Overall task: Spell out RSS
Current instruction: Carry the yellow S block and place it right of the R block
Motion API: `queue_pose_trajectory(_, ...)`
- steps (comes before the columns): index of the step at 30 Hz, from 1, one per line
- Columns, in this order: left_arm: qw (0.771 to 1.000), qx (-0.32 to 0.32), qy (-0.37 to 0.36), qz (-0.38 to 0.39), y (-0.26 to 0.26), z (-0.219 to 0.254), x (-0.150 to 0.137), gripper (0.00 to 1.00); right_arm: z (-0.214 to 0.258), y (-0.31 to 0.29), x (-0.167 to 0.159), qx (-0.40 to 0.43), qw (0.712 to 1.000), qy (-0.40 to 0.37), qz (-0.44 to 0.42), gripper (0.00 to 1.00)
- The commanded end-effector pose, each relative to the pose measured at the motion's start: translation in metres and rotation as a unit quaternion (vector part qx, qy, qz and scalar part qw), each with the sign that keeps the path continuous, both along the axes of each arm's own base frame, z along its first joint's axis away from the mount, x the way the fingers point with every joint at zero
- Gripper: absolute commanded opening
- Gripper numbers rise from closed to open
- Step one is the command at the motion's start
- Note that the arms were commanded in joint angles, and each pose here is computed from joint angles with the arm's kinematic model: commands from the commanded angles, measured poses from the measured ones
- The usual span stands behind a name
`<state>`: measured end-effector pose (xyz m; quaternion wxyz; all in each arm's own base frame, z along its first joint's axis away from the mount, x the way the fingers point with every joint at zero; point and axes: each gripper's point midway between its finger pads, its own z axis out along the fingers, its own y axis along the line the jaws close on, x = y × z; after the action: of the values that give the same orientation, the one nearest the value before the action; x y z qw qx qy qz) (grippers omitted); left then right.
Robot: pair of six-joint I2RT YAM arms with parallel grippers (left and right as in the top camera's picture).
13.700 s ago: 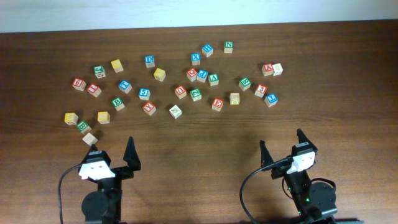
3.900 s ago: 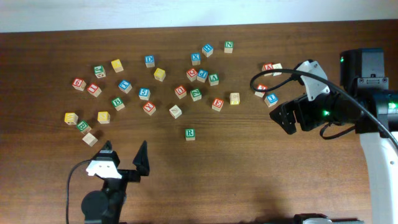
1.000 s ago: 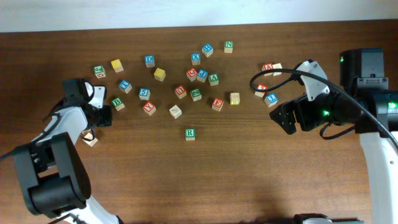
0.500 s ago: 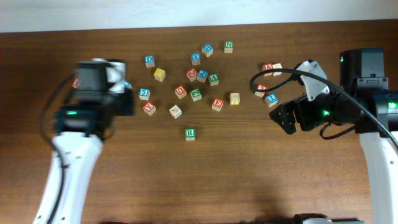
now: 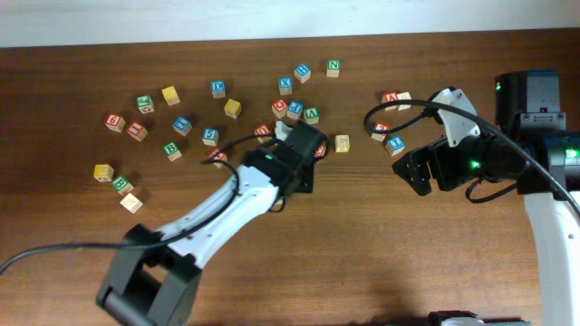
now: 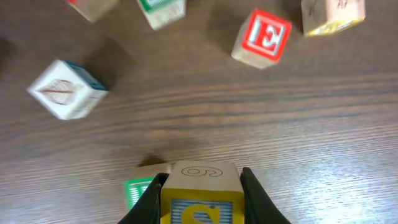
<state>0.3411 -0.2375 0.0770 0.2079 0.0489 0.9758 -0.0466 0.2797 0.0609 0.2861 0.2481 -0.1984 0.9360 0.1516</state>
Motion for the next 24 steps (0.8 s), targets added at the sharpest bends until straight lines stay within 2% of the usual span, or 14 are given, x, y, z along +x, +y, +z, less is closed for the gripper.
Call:
queue_pose_trajectory(1,1.0,0.009,0.015,0.016,-0.006,-0.021,-0.003,0.1,0.003,0.001,0.0,0.003,1.0,-0.008,0.006,0.98)
queue_pose_trajectory(12,0.997,0.024,0.075,0.016,-0.013,-0.069,-0.019,0.08,0.003,0.001,0.0,0.003,1.0,-0.008,0.006,0.98)
queue_pose_trajectory(24,0.996,0.052,0.061,0.041,0.0,-0.068,-0.016,0.09,0.003,0.001,0.0,0.003,1.0,-0.008,0.006,0.98)
